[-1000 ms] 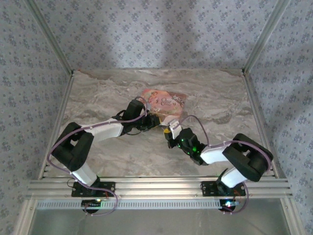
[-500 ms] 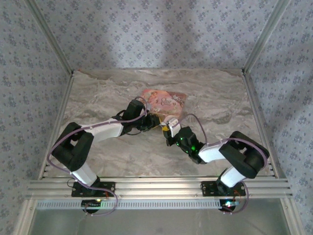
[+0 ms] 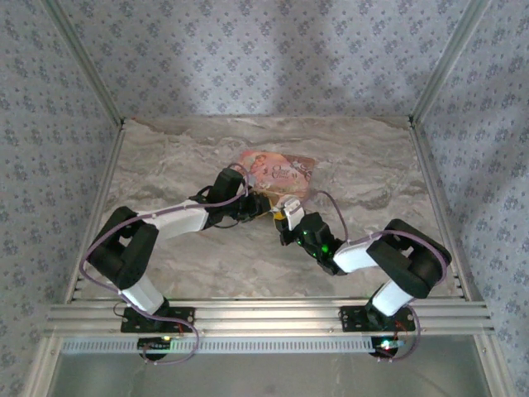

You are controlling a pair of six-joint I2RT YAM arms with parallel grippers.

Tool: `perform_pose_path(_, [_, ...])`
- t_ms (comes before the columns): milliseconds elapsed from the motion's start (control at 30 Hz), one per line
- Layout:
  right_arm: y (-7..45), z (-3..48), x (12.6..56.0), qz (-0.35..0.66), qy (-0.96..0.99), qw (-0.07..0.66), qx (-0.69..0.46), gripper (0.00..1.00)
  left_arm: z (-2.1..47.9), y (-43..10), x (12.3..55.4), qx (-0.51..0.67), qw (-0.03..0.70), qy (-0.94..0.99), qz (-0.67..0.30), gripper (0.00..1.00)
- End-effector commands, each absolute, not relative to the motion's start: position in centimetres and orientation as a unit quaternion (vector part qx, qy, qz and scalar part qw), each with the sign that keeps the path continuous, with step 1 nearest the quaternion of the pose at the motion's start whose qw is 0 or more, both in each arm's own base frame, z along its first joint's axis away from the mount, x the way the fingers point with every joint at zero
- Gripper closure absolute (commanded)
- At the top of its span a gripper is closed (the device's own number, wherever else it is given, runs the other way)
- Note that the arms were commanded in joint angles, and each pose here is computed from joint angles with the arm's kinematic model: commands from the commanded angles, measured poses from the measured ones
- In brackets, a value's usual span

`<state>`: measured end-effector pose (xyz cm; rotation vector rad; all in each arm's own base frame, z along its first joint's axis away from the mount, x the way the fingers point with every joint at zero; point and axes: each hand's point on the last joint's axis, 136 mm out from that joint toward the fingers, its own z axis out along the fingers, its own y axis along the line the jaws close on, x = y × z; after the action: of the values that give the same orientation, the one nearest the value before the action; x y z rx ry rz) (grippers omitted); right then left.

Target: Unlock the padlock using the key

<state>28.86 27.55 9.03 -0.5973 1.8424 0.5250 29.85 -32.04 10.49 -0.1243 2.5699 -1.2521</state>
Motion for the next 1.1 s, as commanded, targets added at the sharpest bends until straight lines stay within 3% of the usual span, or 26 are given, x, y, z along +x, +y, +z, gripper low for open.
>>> perform_pose_path(0, [27.6,10.2,29.9,0.227,0.766,0.556,-0.229,1.00,13.4,-33.4,29.7,-0.024,0.146,0.869,-0.472,0.76])
perform_pose_path(1067, [28.4,12.1,31.1,0.243,0.749,0.586,-0.189,1.00,12.8,-33.0,29.9,-0.063,0.156,0.865,-0.472,0.76])
